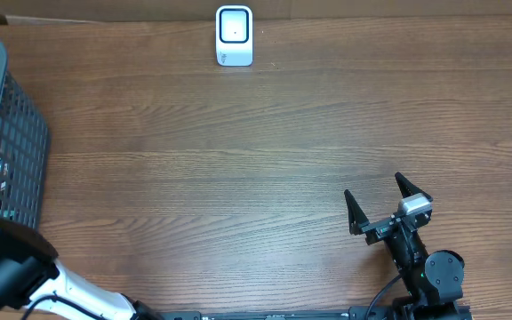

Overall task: Scan the item barcode
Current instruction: 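Move the left gripper left and down into the grey basket, then grasp the green-lidded jar inside the basket with the left gripper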

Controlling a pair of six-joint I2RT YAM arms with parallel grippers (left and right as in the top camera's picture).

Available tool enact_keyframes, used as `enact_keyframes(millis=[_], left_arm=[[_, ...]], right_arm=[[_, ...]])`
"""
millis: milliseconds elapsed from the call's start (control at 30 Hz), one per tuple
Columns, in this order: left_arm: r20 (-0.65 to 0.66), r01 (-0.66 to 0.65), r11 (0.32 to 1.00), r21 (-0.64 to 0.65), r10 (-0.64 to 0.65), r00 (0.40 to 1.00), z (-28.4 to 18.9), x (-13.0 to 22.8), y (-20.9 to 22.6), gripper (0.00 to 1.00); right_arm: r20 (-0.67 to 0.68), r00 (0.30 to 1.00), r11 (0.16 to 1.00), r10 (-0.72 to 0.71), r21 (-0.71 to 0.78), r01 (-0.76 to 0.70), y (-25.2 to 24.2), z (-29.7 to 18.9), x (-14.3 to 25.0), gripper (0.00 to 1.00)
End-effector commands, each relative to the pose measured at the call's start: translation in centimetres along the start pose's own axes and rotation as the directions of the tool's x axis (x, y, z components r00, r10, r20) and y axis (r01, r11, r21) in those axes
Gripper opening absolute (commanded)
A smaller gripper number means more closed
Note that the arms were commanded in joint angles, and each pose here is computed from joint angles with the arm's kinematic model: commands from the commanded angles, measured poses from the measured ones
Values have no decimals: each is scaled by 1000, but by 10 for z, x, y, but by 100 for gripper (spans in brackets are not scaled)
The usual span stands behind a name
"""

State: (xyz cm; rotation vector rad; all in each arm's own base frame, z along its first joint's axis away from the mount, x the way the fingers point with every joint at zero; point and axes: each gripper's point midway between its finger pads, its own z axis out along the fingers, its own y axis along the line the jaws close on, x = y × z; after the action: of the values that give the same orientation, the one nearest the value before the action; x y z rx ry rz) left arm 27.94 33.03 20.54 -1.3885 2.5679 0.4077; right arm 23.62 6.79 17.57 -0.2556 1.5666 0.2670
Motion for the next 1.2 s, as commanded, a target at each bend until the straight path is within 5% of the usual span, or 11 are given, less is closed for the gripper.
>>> enact_keyframes(millis=[0, 200, 433, 733, 933, 1167], left_arm=[[-69, -123, 988, 92, 130, 989, 24, 7, -18, 83], [-169, -188, 974, 127, 208, 963, 55, 21, -25, 83], [-270, -131, 986, 106, 156, 950, 76, 34, -1, 72], [-300, -90, 988, 126, 124, 946, 87, 41, 9, 72], [-311, -100, 986, 134, 138, 940, 101, 48, 6, 80], [-289, -115, 984, 133, 150, 946, 108, 44, 6, 100]], right_arm=[[4, 1000, 1000, 3, -8, -3, 2, 0, 2, 100], [4, 1000, 1000, 3, -8, -3, 2, 0, 2, 100], [4, 1000, 1000, 3, -8, -3, 2, 0, 2, 100], [4, 1000, 1000, 3, -8, -3, 2, 0, 2, 100], [4, 1000, 1000, 3, -8, -3, 2, 0, 2, 100], [4, 1000, 1000, 3, -8, -3, 2, 0, 2, 100]])
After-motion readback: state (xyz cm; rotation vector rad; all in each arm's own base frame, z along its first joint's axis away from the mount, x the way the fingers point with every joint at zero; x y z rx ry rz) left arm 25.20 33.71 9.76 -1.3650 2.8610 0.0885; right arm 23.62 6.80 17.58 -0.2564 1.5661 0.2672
